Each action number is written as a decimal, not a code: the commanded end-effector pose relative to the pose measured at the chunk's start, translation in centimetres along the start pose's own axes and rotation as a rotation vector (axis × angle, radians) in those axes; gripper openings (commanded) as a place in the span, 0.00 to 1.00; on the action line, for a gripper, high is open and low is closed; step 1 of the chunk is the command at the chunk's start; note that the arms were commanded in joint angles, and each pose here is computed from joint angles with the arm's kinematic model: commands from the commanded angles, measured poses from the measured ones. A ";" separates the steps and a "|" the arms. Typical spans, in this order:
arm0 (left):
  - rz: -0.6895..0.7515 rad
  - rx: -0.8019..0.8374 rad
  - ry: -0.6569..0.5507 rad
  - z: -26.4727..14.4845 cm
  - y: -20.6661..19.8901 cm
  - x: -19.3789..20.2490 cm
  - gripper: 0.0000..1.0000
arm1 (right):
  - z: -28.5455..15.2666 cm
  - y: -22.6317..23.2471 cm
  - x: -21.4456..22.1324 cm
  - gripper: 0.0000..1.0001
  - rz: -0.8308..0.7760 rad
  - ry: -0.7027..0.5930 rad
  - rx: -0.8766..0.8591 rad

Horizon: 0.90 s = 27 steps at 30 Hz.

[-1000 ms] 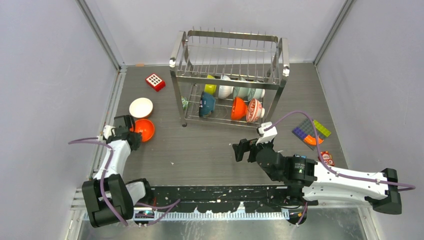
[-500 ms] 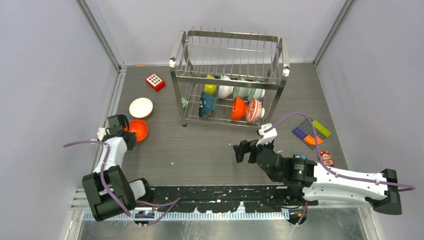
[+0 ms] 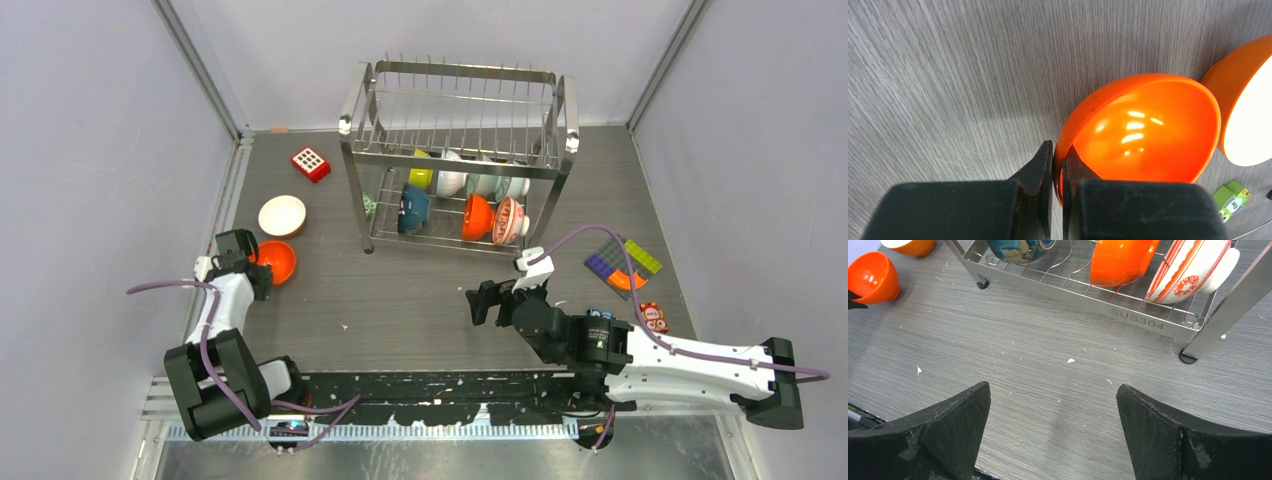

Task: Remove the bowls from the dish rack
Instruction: Place the bowl at the center of the board.

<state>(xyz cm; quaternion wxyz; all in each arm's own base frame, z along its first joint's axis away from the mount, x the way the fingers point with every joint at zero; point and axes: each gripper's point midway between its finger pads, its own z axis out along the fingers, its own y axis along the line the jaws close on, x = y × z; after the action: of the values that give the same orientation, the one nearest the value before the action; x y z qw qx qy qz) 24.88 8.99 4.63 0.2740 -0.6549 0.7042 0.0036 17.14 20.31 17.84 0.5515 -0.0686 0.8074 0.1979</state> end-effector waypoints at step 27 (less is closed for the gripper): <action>0.031 0.039 -0.043 -2.1 -1.0 -1.7 0.49 | -0.1 0.6 -1.9 1.00 0.016 -0.040 0.004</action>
<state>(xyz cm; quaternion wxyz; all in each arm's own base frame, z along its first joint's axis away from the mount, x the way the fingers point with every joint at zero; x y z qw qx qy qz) 24.00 8.84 4.58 0.2638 -0.6483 0.7141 0.0141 17.13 20.56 17.31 0.5471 -0.0788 0.8115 0.1894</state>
